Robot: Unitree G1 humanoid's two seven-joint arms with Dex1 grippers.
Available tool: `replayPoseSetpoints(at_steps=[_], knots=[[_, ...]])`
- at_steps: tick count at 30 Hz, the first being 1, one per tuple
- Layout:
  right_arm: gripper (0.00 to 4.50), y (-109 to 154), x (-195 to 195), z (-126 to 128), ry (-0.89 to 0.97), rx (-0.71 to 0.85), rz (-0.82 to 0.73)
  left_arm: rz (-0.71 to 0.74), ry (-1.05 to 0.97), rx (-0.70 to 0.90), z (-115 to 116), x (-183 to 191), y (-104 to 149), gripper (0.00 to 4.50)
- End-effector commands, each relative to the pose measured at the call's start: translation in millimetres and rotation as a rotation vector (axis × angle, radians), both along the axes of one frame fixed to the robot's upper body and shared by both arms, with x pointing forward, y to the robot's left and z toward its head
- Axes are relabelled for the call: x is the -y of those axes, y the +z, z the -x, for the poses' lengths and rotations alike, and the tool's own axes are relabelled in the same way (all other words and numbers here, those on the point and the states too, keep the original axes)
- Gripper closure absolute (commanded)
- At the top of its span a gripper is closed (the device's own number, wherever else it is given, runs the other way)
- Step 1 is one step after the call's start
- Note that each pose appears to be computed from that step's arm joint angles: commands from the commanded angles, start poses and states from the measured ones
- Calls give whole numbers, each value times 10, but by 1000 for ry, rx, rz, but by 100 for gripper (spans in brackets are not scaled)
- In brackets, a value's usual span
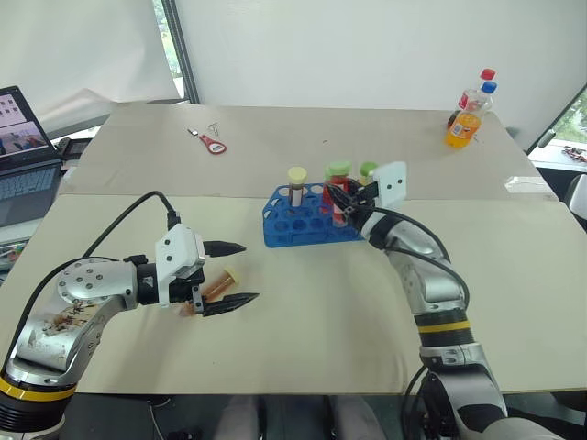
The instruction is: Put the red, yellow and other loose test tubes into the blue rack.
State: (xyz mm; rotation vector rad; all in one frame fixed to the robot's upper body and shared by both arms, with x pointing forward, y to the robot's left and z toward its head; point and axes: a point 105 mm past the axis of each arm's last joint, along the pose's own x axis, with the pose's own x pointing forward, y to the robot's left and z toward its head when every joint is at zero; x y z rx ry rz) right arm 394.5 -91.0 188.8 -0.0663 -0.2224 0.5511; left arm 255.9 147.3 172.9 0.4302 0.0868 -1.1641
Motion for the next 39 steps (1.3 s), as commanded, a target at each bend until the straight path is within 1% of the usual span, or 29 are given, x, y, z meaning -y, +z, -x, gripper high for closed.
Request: replayPoseSetpoints(at_steps=[1,5,12,21,23,27,29,31,34,36,38,39], knots=[[348,34,-14,5,-20,49,5,1,-14,34,0,36,72,0],[348,-12,-56,-6,-38,65,2,1,-14,36,-9,41,77,0],[348,-86,-110,4,-100,88,-60,8,0,34,-27,24,81,0],[348,-210,-68,53,-164,82,-196,63,89,45,-164,-33,67,0],[245,-238,-72,73,-163,80,-193,55,115,47,-202,-44,59,0],[108,-310,-27,103,-177,63,-147,43,149,47,-256,-59,63,0],[40,-323,53,139,-174,63,-106,5,181,32,-300,-101,53,0],[40,-338,98,208,-151,61,-54,-39,197,26,-315,-161,64,0],[40,-343,179,421,-53,62,65,-132,228,21,-305,-276,124,0],[40,-313,188,555,25,34,105,-204,268,7,-309,-417,155,0],[40,-242,197,680,120,7,161,-310,307,-43,-286,-567,133,0],[40,-169,247,732,167,-8,212,-362,325,-99,-256,-618,124,0]])
